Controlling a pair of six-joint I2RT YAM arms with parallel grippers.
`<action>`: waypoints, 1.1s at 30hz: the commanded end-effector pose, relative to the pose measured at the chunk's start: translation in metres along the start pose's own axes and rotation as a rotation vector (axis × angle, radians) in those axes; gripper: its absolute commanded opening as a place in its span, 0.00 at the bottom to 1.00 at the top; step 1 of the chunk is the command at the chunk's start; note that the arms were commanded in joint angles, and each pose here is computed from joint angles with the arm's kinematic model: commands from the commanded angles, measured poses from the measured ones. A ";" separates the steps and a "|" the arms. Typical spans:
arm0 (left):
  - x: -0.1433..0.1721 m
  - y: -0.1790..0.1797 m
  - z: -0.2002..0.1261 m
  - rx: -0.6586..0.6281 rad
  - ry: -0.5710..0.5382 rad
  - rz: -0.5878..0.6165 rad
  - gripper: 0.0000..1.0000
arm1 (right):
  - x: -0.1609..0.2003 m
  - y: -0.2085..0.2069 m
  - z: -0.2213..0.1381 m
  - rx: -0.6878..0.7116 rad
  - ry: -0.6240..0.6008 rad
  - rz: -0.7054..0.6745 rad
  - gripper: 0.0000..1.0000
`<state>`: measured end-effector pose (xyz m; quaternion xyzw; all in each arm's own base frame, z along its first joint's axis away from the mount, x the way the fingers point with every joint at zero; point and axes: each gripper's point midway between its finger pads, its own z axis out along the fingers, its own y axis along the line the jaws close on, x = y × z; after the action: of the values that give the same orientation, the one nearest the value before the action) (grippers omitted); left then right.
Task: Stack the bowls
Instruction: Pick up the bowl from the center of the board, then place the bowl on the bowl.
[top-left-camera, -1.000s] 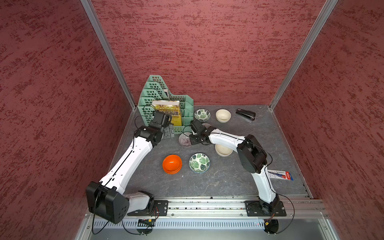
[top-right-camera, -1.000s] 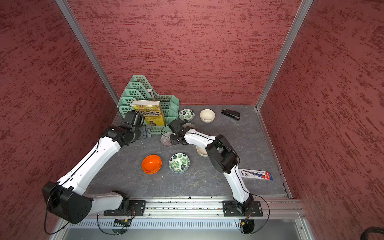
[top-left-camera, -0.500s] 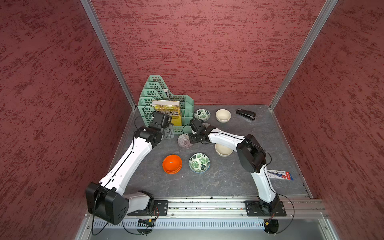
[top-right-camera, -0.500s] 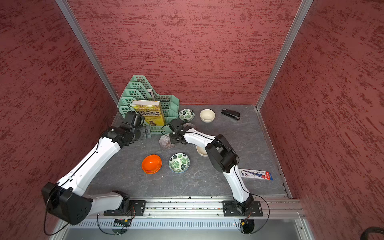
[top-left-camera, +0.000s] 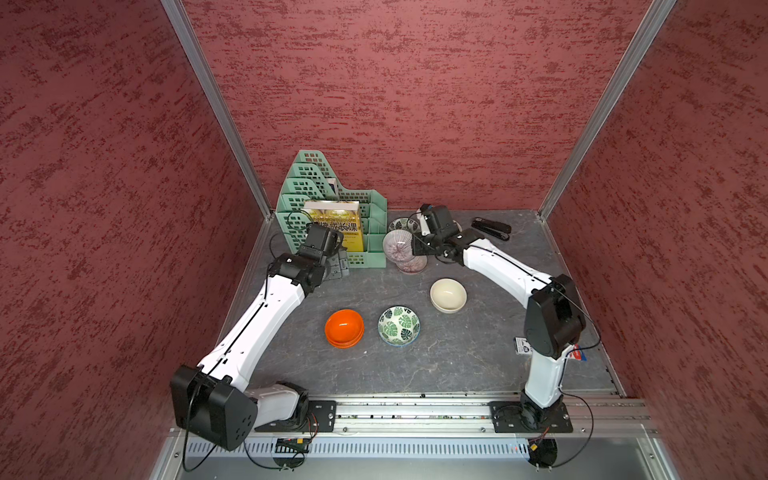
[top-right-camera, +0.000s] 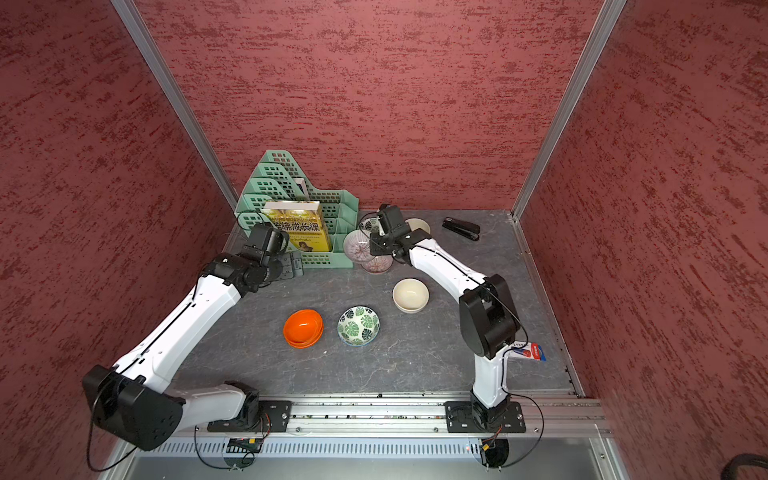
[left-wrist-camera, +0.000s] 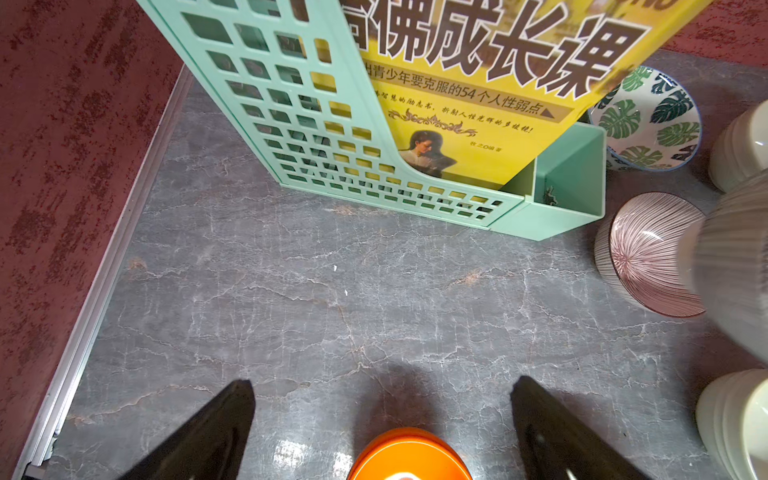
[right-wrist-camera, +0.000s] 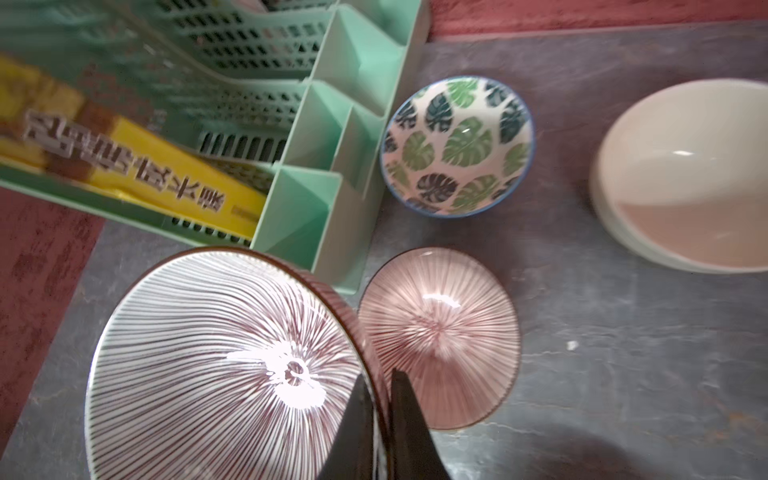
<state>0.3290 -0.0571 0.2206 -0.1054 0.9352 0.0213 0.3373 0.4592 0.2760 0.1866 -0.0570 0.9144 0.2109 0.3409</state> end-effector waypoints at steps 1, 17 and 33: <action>-0.003 -0.008 0.000 0.029 -0.019 -0.006 0.99 | -0.007 -0.015 0.002 -0.014 -0.011 0.036 0.00; -0.004 -0.011 0.003 0.015 -0.011 0.013 0.99 | 0.006 -0.045 0.053 0.057 0.087 0.038 0.00; -0.006 -0.013 0.008 0.013 -0.010 0.020 0.99 | 0.018 -0.058 0.066 0.112 0.143 0.012 0.00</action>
<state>0.3354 -0.0654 0.2124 -0.0965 0.9383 0.0210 0.3313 0.4898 0.2512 0.0942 -0.0444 0.9531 0.1593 0.2536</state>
